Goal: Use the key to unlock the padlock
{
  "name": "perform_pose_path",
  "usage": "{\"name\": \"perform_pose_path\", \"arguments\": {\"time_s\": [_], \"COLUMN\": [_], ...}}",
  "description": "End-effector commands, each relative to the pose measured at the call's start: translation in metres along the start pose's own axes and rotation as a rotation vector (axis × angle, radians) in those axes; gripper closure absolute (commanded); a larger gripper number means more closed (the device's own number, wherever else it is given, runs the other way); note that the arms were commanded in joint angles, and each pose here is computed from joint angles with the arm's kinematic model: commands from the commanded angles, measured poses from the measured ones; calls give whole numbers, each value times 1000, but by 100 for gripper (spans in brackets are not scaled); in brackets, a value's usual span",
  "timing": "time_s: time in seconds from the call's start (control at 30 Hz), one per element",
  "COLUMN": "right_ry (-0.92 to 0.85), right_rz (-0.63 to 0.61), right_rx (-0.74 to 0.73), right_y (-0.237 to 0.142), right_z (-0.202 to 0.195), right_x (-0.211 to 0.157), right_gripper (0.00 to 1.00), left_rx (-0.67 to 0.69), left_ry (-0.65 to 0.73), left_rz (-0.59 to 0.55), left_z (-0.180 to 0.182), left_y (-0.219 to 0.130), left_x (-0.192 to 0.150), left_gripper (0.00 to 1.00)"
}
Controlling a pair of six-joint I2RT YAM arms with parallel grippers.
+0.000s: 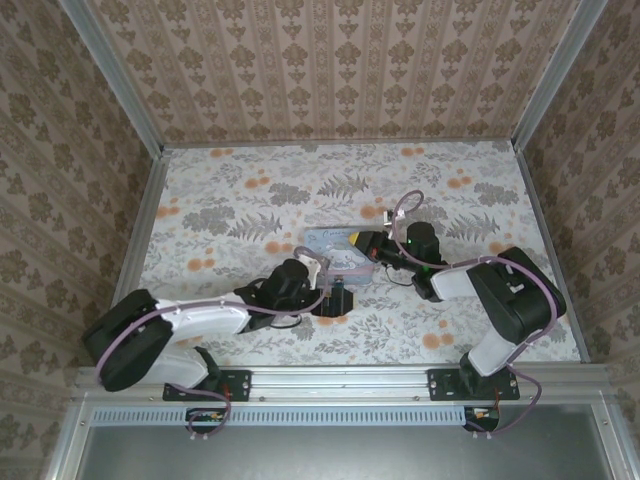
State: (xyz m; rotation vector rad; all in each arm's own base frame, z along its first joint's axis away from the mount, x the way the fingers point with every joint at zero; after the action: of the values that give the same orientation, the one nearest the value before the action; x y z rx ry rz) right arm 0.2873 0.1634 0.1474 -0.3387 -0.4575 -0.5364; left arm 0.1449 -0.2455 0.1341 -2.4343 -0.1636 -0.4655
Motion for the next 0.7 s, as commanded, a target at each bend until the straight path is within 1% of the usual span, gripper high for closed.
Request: {"name": "perform_pose_path", "arguments": {"time_s": [0.0, 0.13, 0.4, 0.5, 0.67], "right_ry": [-10, -1, 21, 33, 51], "right_rz": [-23, -37, -61, -65, -67], "right_rx": [-27, -44, -47, -35, -30], "right_y": [1, 3, 15, 23, 27], "right_z": [-7, -15, -25, -27, -31], "right_x": [2, 4, 18, 22, 24], "right_gripper": [100, 100, 100, 100, 100], "left_rx": [-10, -3, 23, 18, 33], "left_ry": [-1, 8, 40, 64, 117], "left_rz": [-66, -89, -154, -150, -117], "left_z": [-4, -2, 8, 9, 17], "left_y": [11, 19, 18, 19, 22], "left_x": [12, 23, 48, 52, 46], "left_gripper": [0, 0, 1, 1, 2]}}
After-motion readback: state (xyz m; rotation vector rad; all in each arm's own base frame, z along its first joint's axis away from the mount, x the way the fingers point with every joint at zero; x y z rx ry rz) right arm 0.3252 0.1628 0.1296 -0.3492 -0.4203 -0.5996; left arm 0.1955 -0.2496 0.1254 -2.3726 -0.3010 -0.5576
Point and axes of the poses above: each hand's point on the last joint's axis, 136 mm out from that joint toward the fingers, its own y axis out along the fingers, its own z axis along the line the jaws close on, x = y × z, the point moved 10 cm from there along -y, back along the fingers, and after that the axes turned 9 degrees about -y, right-handed, at the moved point
